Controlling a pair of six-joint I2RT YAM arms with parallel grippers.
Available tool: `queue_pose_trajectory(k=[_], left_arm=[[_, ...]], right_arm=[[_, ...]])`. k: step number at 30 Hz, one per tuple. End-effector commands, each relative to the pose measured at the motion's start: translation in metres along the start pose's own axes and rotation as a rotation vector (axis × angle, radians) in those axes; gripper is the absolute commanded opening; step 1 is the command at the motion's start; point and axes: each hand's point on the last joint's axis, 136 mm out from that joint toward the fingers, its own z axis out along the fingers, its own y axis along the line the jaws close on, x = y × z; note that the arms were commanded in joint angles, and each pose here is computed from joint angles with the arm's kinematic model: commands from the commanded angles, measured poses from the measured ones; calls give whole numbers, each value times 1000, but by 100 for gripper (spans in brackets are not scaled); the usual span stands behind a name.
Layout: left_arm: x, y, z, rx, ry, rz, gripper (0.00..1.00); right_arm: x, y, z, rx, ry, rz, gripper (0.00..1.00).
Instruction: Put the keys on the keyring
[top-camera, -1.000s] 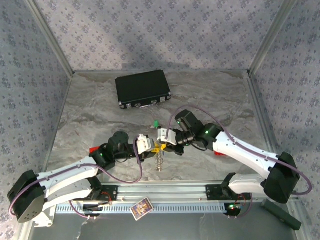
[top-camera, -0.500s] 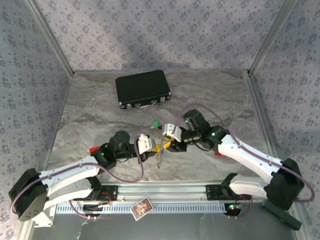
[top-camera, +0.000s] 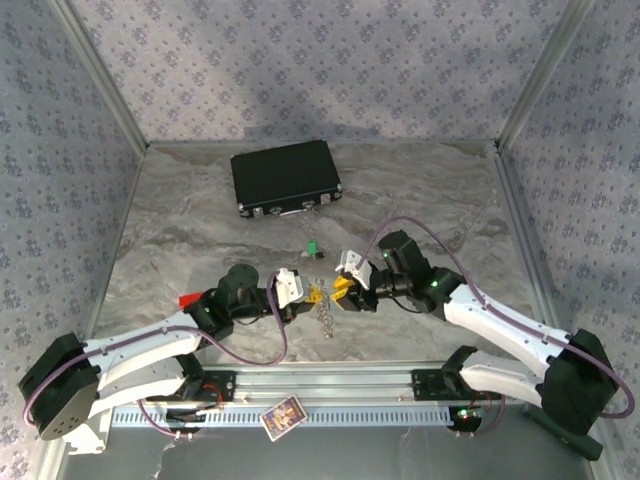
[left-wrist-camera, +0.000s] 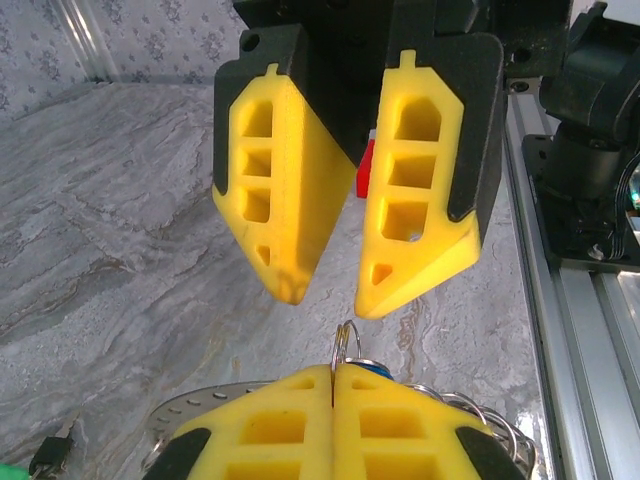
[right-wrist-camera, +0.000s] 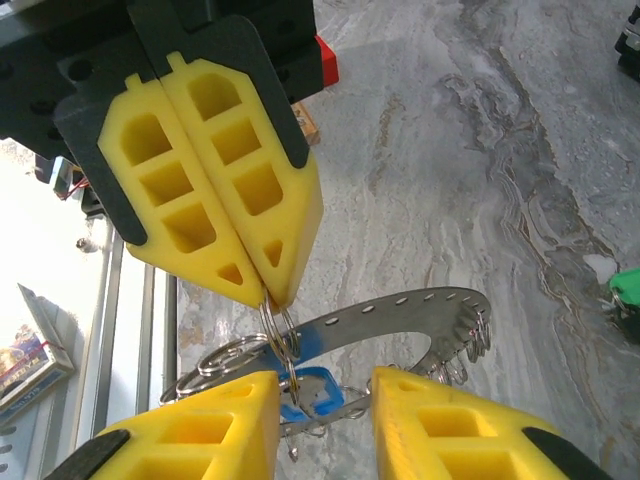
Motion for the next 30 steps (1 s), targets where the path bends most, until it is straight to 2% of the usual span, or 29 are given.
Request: queue_pose_trajectory(k=[1, 7, 12, 18, 30], left_arm=[[-15, -2, 0, 13, -60, 11, 0], [-15, -2, 0, 13, -60, 14, 0], [-13, -3, 0, 14, -56, 15, 0], [-14, -2, 0, 13, -60, 16, 0], [-16, -3, 1, 20, -66, 21, 0]], right_arm=[[-2, 5, 4, -34, -10, 15, 26], [3, 10, 6, -64, 10, 21, 23], [6, 12, 6, -78, 31, 30, 14], [11, 9, 5, -61, 59, 32, 9], [8, 9, 9, -71, 52, 33, 0]])
